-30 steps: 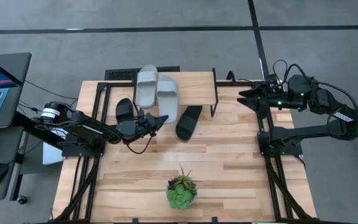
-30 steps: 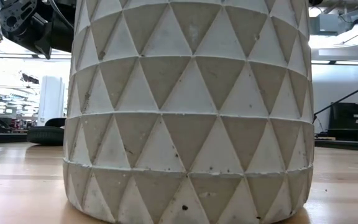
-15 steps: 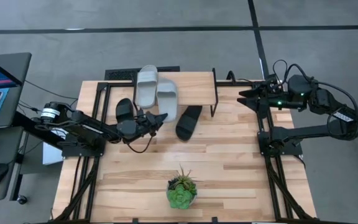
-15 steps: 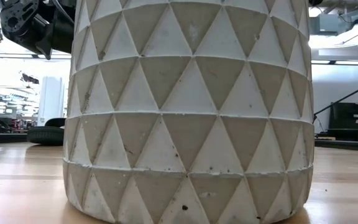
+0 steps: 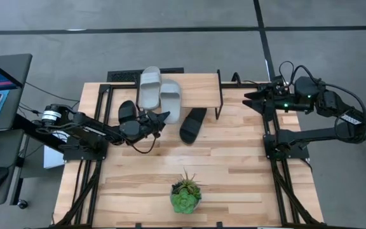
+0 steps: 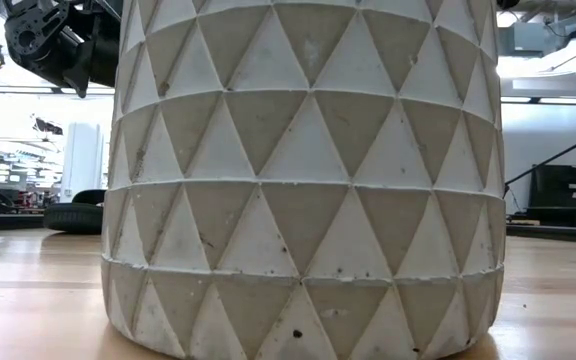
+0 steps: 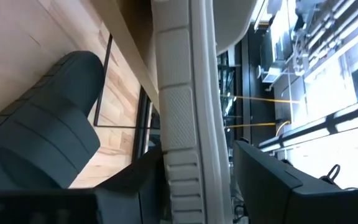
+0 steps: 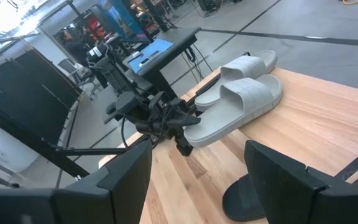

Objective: Pick and place slides into the shelf
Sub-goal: Put the gray slide on the shelf

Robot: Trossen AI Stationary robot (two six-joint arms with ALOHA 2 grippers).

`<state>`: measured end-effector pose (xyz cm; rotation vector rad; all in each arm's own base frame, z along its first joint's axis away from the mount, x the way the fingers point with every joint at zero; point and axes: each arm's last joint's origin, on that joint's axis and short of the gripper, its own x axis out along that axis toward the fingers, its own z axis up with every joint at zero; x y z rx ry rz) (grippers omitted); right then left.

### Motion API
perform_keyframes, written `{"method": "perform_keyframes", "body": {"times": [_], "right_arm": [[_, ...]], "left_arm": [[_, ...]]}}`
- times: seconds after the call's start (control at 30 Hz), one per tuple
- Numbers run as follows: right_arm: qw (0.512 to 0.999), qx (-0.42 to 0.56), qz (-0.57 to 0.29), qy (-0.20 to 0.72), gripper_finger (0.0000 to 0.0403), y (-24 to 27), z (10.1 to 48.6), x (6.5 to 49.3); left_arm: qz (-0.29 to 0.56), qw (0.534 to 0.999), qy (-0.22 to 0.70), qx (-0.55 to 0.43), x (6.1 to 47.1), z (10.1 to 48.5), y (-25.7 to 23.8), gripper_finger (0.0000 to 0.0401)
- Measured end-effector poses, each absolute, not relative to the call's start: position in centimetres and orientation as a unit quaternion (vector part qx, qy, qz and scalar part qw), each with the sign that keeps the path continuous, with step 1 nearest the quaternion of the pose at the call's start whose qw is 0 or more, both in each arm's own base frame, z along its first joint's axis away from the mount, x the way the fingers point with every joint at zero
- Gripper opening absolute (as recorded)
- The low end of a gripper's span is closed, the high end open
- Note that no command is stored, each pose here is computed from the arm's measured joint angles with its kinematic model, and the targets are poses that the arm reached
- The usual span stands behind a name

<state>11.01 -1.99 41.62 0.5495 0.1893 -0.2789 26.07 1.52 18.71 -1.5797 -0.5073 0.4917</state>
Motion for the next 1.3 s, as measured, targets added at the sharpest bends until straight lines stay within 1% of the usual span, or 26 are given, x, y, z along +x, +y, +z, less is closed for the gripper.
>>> {"method": "perform_keyframes", "body": {"times": [0.17, 0.57, 0.73, 1.07, 1.3], "right_arm": [[0.950, 0.263, -0.136, 0.094, 0.0249, -1.99, 41.62, 10.99], [0.951, 0.262, -0.136, 0.094, 0.0249, -1.99, 41.62, 10.99], [0.951, 0.262, -0.136, 0.094, 0.0249, -1.99, 41.62, 10.99], [0.951, 0.262, -0.136, 0.094, 0.0249, -1.99, 41.62, 10.99], [0.951, 0.262, -0.136, 0.095, 0.0249, -1.99, 41.62, 10.99]], "left_arm": [[0.222, 0.634, -0.238, -0.701, 26.02, 18.71, 1.64, 0.0167], [0.209, 0.639, -0.223, -0.706, 26.09, 18.71, 1.54, 0.0167], [0.192, 0.589, -0.233, -0.749, 26.10, 18.68, 1.70, 0.0167], [0.174, 0.531, -0.247, -0.792, 26.11, 18.68, 1.83, 0.0167], [0.177, 0.516, -0.260, -0.797, 26.06, 18.68, 1.84, 0.0167]]}}
